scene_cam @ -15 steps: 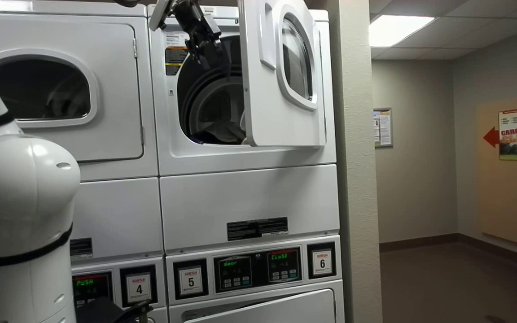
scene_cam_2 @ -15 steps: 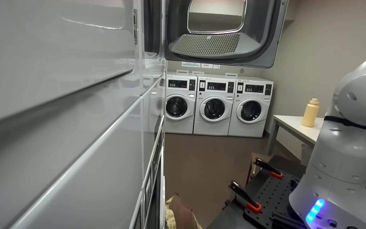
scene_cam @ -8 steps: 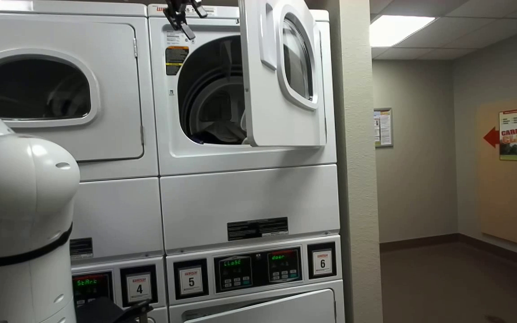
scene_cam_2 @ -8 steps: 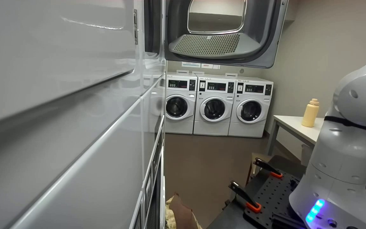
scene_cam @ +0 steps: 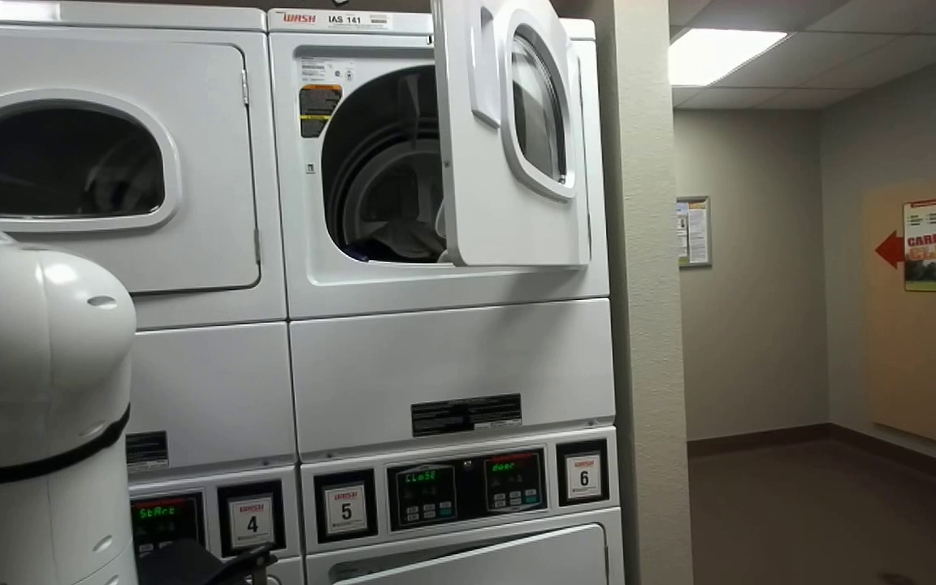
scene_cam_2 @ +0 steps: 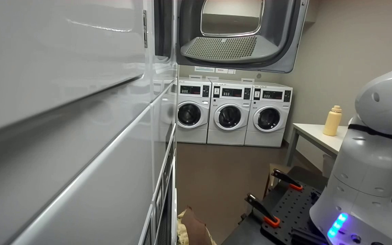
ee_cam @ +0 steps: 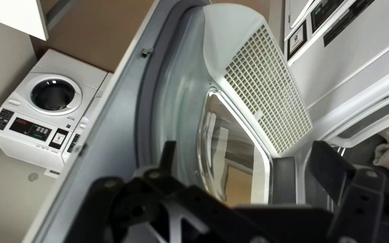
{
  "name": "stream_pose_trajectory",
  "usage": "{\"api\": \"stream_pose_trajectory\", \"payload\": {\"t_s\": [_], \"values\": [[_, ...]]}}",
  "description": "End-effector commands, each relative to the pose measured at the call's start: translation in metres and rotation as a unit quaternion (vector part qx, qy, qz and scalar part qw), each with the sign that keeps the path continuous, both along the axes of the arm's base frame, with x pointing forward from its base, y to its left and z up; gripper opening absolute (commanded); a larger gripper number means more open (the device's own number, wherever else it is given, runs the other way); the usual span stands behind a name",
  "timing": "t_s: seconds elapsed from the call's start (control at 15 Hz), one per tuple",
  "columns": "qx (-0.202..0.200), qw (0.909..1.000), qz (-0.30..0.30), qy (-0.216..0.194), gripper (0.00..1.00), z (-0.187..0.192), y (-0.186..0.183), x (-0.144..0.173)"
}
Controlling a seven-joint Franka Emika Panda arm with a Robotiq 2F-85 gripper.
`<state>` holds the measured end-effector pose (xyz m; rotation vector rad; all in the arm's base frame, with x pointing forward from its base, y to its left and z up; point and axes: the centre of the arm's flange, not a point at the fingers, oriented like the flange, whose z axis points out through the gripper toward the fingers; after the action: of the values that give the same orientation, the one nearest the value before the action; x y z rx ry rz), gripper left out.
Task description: Remove the cloth from the washing machine and close it
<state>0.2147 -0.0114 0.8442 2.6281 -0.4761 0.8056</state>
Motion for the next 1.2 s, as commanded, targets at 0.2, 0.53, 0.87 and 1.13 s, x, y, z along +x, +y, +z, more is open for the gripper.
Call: {"api": "stream_pose_trajectory", "payload": {"t_s": [0.2,0.53,0.87,1.13], "values": [[0.034,0.9991,-0.027,-0.005,1.00,0.009,-0.084,-0.024],[0.101,0.9945,-0.027,-0.011,1.00,0.013,-0.127,-0.038],[0.152,0.9878,0.019,-0.031,1.00,0.000,-0.158,-0.040],[0.198,0.9758,0.073,-0.056,1.00,-0.016,-0.179,-0.029]]}}
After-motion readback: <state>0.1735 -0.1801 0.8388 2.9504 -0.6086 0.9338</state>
